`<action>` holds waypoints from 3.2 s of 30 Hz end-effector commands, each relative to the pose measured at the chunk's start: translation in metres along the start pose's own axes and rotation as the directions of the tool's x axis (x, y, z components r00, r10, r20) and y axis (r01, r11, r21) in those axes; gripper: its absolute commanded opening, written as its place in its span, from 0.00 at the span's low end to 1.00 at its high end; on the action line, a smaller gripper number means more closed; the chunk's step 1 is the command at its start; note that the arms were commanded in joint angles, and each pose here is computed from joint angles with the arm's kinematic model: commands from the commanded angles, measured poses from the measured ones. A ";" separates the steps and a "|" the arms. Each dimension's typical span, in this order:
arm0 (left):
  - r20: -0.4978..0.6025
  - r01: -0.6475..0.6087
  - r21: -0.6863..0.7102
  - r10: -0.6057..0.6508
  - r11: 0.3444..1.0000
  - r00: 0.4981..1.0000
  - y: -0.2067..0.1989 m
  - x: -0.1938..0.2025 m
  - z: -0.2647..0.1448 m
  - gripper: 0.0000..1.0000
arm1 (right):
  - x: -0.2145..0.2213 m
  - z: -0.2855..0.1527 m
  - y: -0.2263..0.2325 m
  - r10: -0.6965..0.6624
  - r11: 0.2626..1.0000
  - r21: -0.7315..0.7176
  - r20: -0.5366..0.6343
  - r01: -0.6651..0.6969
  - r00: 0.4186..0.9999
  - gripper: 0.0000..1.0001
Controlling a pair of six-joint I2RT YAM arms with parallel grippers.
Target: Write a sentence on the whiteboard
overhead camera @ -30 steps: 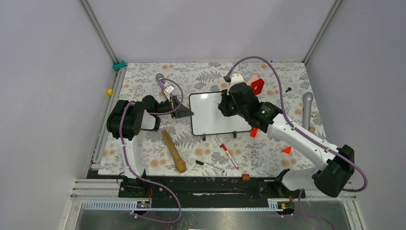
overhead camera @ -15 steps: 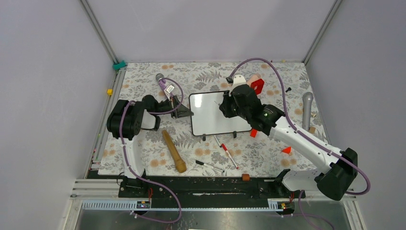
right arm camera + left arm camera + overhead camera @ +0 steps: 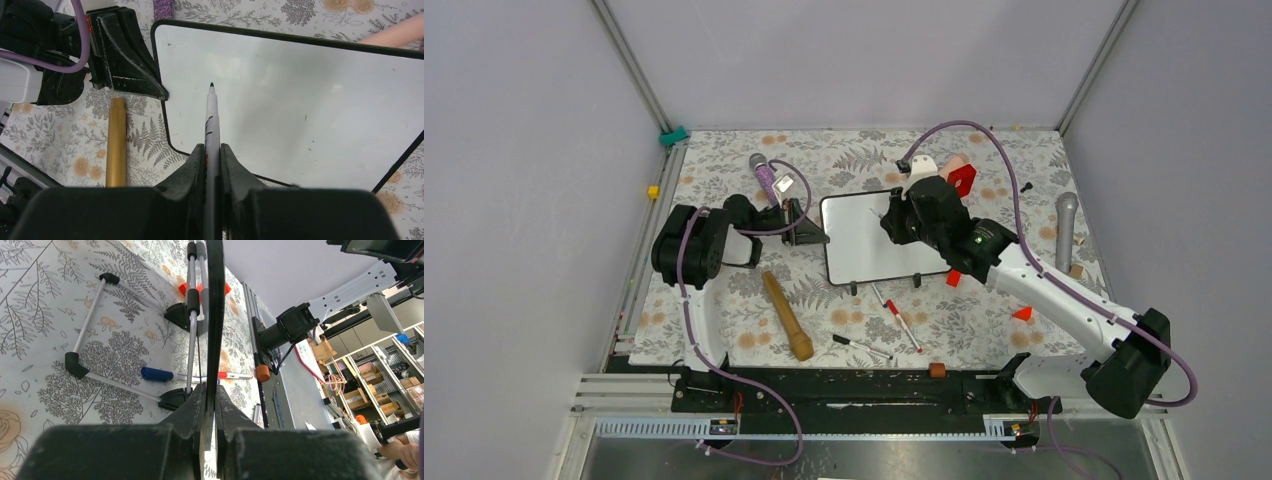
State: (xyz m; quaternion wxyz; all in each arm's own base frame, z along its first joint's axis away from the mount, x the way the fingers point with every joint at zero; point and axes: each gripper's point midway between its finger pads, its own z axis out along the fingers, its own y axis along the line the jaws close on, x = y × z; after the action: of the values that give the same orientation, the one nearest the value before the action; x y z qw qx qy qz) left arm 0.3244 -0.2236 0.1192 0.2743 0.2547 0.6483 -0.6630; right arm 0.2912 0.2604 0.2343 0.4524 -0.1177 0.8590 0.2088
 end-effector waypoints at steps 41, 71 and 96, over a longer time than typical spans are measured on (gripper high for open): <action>0.220 -0.105 -0.305 0.178 0.947 0.959 0.020 0.012 -0.032 0.00 | -0.011 -0.016 -0.020 -0.045 0.997 0.066 0.105 0.038 0.993 0.00; 0.228 0.054 -0.247 0.004 0.968 0.974 0.033 0.021 -0.020 0.00 | -0.001 -0.009 -0.020 -0.006 0.998 0.066 0.076 0.001 0.997 0.00; 0.174 -0.012 -0.164 0.041 0.986 0.984 0.002 0.007 -0.014 0.04 | -0.004 -0.001 -0.012 -0.010 0.999 0.044 0.050 0.008 0.999 0.00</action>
State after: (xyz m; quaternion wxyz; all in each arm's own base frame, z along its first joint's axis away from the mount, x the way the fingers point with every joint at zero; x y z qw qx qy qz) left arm 0.3220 -0.2110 0.1071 0.3645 0.1751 0.6725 -0.6198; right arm 0.2928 0.2477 0.2144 0.4576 -0.1162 0.8636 0.1771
